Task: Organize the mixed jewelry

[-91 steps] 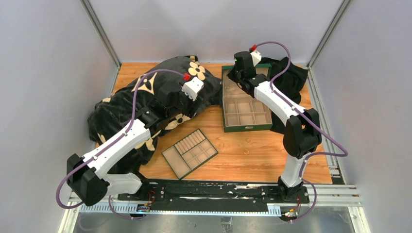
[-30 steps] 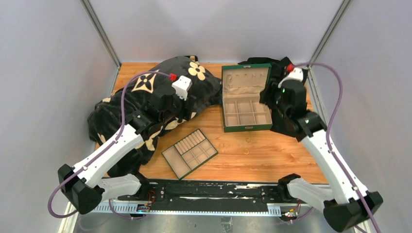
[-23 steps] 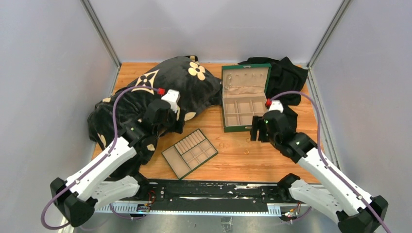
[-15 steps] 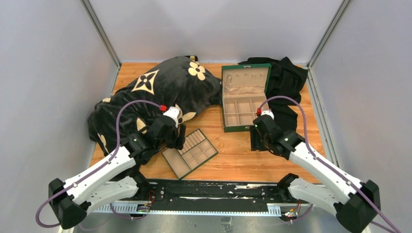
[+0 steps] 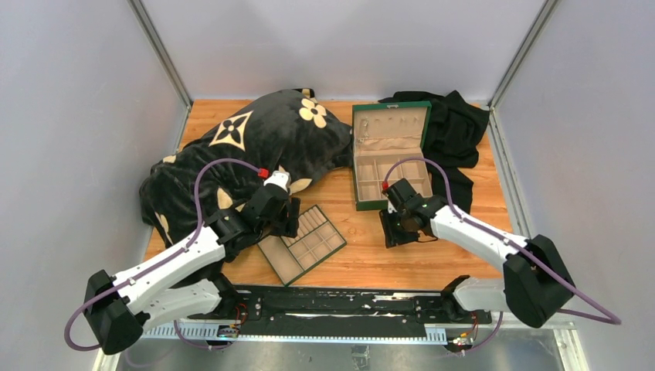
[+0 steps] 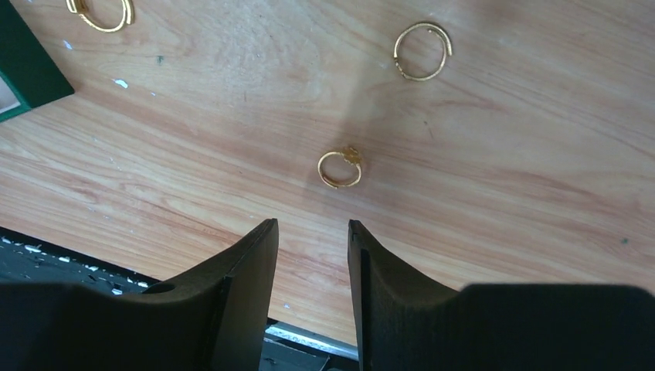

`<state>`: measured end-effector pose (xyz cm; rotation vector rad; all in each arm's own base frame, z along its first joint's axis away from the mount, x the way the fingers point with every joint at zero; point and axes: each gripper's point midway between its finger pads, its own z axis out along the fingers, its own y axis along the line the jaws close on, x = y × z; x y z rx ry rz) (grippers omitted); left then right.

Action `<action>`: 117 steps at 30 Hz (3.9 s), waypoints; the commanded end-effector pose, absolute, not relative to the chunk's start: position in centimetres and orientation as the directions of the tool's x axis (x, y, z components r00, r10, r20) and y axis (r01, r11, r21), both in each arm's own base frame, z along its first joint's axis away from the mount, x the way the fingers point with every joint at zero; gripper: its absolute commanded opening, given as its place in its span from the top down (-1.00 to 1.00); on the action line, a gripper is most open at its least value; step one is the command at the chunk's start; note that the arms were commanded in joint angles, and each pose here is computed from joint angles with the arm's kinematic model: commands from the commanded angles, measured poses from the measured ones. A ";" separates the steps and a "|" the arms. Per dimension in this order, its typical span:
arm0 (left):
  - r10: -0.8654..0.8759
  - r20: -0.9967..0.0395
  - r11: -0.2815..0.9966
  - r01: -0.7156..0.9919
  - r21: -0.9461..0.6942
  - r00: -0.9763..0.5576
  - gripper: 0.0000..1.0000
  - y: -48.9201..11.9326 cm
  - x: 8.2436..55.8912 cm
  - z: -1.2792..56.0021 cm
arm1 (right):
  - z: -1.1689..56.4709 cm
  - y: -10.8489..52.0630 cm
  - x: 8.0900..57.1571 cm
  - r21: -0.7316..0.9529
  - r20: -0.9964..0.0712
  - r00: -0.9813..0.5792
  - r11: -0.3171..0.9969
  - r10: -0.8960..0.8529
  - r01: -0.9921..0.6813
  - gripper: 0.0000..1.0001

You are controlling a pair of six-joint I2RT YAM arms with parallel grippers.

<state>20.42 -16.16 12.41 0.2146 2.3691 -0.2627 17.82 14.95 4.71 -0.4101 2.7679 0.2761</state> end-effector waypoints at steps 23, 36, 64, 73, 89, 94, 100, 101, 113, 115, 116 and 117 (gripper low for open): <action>0.042 -0.718 0.951 0.247 -0.185 -0.695 -0.43 -17.7 21.1 14.0 | 1.5 13.6 20.2 0.106 -0.337 -0.904 0.944 -0.262 -0.313 0.49; 0.041 -0.727 0.942 0.269 -0.201 -0.686 -0.43 -18.4 21.3 14.6 | 2.1 13.6 19.9 0.123 -0.347 -0.907 0.946 -0.241 -0.298 1.00; -0.073 -0.687 0.576 0.532 -0.621 -0.723 -0.20 -32.4 22.1 21.8 | 21.8 26.8 23.3 0.469 -0.749 -0.663 0.713 0.007 -0.522 1.00; -0.104 -0.705 0.610 0.515 -0.603 -0.702 0.10 -32.1 23.1 22.0 | 22.0 27.3 23.7 0.464 -0.753 -0.658 0.717 0.010 -0.520 1.00; -0.171 -0.705 0.613 0.486 -0.623 -0.688 0.26 -31.6 23.8 22.5 | 22.1 27.6 23.7 0.459 -0.757 -0.653 0.707 -0.005 -0.538 1.00; -0.175 -0.691 0.595 0.484 -0.642 -0.701 0.37 -31.8 23.7 22.3 | 22.2 27.8 23.7 0.460 -0.759 -0.651 0.703 -0.006 -0.543 1.00; -0.170 -0.673 0.592 0.471 -0.654 -0.720 0.38 -31.9 23.6 21.7 | 22.4 27.7 23.6 0.458 -0.764 -0.646 0.701 -0.003 -0.546 1.00; -0.169 -0.671 0.590 0.471 -0.656 -0.722 0.39 -32.0 23.5 21.7 | 22.5 27.6 23.6 0.457 -0.765 -0.644 0.701 -0.004 -0.547 1.00; -0.182 -0.663 0.571 0.470 -0.673 -0.727 0.54 -32.3 23.5 21.6 | 22.7 27.5 23.2 0.462 -0.767 -0.642 0.693 -0.001 -0.553 1.00; -0.181 -0.662 0.572 0.470 -0.673 -0.727 0.54 -32.3 23.5 21.5 | 22.7 27.5 23.1 0.463 -0.767 -0.641 0.690 -0.001 -0.556 1.00; -0.181 -0.662 0.572 0.470 -0.672 -0.727 0.54 -32.3 23.5 21.5 | 22.7 27.5 23.1 0.466 -0.766 -0.643 0.689 0.000 -0.555 1.00; -0.180 -0.661 0.573 0.468 -0.672 -0.729 0.55 -32.3 23.5 21.4 | 22.7 27.5 23.1 0.465 -0.767 -0.642 0.689 0.000 -0.556 1.00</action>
